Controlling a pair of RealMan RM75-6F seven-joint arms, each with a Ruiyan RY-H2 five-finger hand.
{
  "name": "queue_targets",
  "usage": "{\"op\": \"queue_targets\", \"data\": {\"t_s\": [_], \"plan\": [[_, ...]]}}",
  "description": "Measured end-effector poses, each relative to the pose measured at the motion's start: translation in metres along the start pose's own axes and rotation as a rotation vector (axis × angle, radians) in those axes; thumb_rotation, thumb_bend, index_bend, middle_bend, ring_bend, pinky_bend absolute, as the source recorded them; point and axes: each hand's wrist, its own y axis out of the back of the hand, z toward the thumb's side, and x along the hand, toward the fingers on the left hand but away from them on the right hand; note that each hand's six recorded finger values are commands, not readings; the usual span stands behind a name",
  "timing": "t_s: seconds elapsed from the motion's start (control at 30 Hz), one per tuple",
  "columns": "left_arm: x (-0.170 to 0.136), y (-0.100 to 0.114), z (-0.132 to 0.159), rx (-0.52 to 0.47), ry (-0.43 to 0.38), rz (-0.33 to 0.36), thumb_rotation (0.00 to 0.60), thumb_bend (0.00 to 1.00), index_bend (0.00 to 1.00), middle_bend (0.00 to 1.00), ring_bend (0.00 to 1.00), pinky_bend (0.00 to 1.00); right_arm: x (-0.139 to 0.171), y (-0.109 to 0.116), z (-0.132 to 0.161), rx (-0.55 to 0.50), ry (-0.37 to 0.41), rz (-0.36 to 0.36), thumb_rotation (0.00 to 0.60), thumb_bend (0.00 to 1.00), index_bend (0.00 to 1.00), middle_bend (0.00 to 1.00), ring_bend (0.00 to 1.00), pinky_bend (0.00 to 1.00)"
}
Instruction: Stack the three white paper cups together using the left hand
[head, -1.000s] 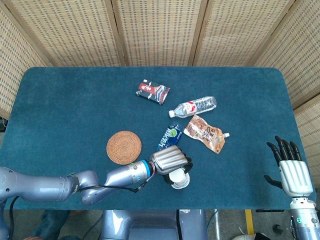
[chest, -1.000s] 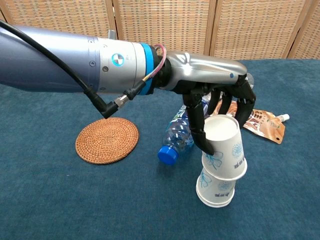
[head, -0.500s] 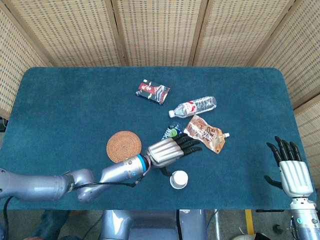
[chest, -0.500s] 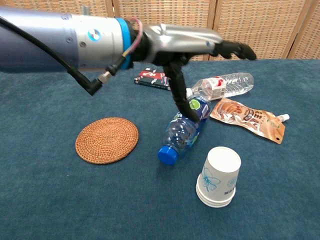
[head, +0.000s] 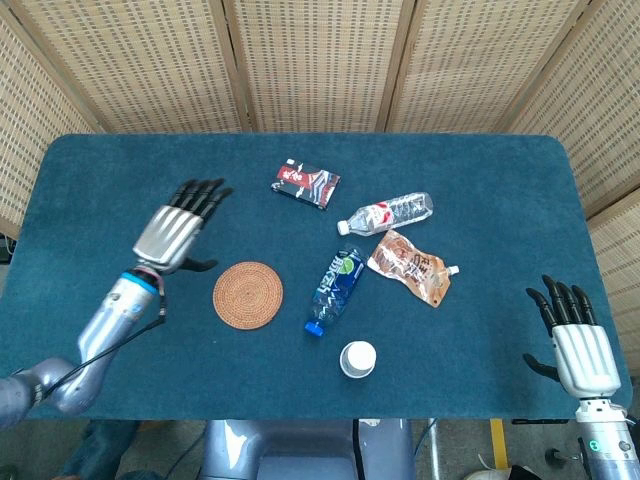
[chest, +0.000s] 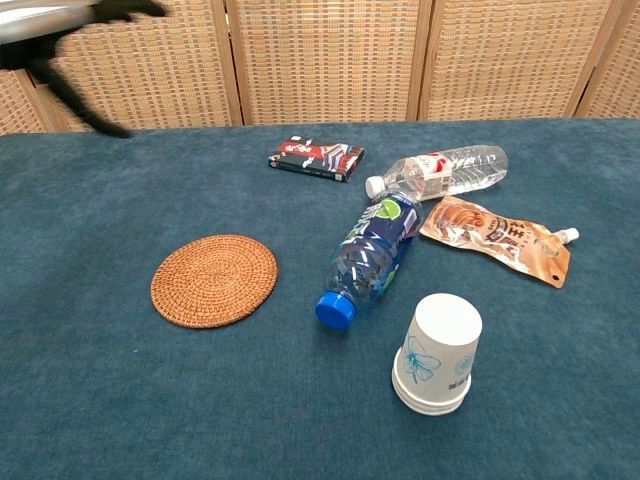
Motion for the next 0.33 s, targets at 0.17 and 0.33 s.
{"op": "queue_targets", "data": {"t_s": [0.17,0.33], "plan": [[-0.070,-0.010,-0.063,0.009,0.195,0.022,0.600,0.00,0.00,0.00,0.00,0.00,0.001,-0.002,0.002,0.007,0.006,0.004,0.600,0.00,0.16,0.00,0.00,0.00],[-0.123,-0.022,-0.086,-0.008,0.287,-0.021,0.600,0.00,0.00,0.00,0.00,0.00,0.001,-0.003,0.005,0.012,0.015,0.004,0.600,0.00,0.16,0.00,0.00,0.00]]}}
